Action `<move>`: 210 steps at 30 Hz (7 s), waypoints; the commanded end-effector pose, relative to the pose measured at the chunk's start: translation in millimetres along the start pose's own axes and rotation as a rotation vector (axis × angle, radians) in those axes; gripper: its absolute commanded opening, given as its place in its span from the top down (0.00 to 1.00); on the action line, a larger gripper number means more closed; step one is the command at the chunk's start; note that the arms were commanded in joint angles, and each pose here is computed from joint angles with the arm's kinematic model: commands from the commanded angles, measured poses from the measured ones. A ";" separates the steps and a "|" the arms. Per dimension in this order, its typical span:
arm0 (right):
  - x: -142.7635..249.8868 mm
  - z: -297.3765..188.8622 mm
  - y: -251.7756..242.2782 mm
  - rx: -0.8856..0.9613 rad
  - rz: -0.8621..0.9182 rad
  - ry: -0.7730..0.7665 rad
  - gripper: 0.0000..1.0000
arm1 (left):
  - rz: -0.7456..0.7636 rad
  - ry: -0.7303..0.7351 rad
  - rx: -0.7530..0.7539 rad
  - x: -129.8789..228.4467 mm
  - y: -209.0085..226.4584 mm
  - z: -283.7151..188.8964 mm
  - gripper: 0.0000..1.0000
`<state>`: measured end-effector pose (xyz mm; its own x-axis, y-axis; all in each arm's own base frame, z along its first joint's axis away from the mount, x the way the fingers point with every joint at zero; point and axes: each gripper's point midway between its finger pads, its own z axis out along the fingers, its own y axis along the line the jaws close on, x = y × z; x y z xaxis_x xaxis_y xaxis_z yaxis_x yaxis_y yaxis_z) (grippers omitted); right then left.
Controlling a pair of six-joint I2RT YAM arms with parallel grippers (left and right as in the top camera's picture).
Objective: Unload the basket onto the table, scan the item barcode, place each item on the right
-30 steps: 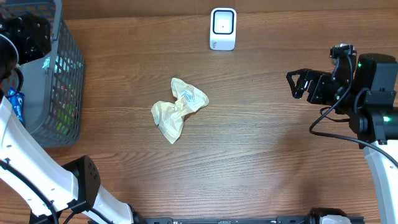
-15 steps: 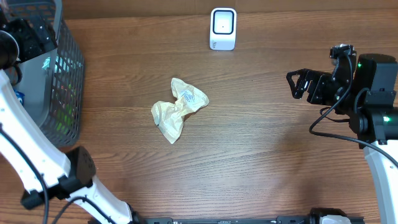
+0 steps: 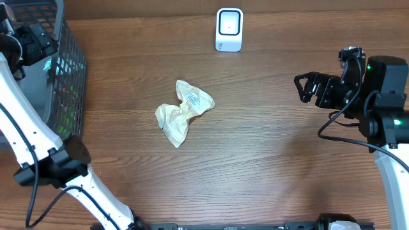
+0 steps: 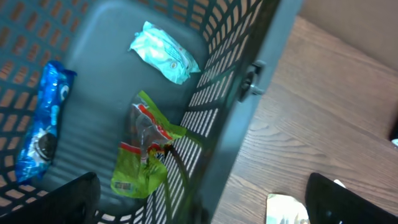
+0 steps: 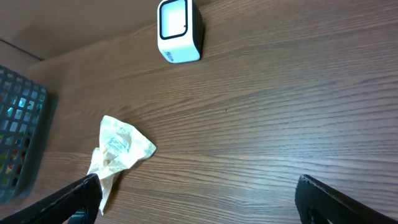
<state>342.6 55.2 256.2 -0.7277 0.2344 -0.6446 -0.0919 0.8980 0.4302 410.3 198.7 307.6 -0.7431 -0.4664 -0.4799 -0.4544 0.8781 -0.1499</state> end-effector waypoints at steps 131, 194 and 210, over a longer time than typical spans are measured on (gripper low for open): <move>-2.1 -4.4 3.2 -0.006 0.003 0.003 0.00 | -0.187 0.402 0.039 54.4 70.7 198.0 0.96; -7.7 -4.5 9.7 -0.042 -0.010 -0.017 0.00 | 0.385 0.344 0.215 220.1 -197.3 155.5 0.21; -7.7 -4.6 9.8 -0.042 -0.010 -0.017 0.00 | 0.519 -0.073 0.434 80.9 -259.5 -32.4 0.00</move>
<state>341.7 60.0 257.0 -0.7335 0.2318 -0.6390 -0.1108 0.8867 0.4489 453.1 -71.1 275.0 -0.8637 -0.0351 -0.5029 0.1038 0.9638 -0.2455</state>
